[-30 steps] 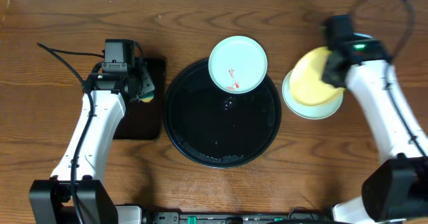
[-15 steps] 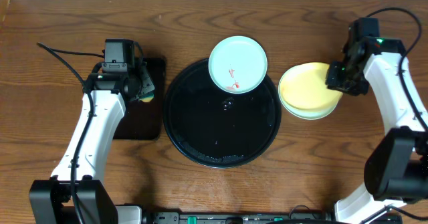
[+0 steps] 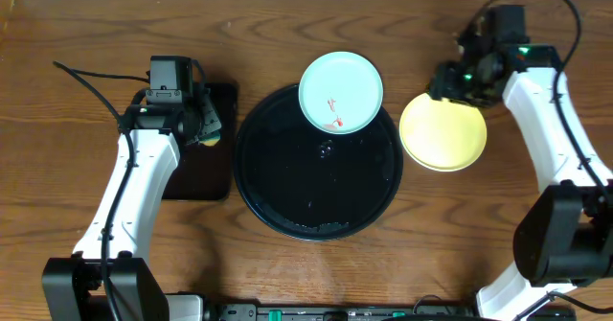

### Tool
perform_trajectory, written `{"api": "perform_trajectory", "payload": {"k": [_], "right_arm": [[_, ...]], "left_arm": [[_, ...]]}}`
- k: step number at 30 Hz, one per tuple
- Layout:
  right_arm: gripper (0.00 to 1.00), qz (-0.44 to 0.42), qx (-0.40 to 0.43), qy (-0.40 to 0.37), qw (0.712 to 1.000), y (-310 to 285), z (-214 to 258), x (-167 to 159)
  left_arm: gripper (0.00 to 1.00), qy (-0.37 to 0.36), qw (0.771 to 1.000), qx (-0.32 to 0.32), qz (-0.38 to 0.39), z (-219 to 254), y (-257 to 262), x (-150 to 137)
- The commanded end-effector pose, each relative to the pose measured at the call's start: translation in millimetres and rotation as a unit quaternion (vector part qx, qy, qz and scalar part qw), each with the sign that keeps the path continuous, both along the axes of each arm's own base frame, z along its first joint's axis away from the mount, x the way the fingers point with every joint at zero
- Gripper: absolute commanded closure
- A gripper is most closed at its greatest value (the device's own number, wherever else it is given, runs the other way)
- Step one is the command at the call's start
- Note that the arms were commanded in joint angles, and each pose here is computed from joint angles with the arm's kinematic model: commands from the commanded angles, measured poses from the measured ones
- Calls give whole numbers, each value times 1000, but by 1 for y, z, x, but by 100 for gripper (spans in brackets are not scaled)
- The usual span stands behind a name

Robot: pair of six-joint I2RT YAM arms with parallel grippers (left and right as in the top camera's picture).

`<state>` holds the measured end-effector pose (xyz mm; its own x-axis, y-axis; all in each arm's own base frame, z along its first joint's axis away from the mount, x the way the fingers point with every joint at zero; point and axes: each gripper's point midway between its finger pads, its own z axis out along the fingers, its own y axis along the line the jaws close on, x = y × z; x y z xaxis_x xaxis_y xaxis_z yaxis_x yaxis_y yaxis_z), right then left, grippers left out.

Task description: Clean dirty plates on tray and stack at the side

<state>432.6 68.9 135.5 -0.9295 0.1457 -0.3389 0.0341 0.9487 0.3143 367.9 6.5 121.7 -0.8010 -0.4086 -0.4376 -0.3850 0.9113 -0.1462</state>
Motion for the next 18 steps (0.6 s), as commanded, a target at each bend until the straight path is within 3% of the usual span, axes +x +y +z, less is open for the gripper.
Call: {"api": "perform_trajectory", "payload": {"k": [1,6,18], "right_arm": [[47,19,38,-12,999,48,6,6],[45,-20,-10,-3,1000,68,-21,13],[44,-3,-47,73,996,102,-103,-1]], "left_arm": [[92,-2,1000,8,-1,1,3,1],[92,-2,1000,8,-1,1,3,1],[93,-2,1000,8,-1,1,3,1]]}}
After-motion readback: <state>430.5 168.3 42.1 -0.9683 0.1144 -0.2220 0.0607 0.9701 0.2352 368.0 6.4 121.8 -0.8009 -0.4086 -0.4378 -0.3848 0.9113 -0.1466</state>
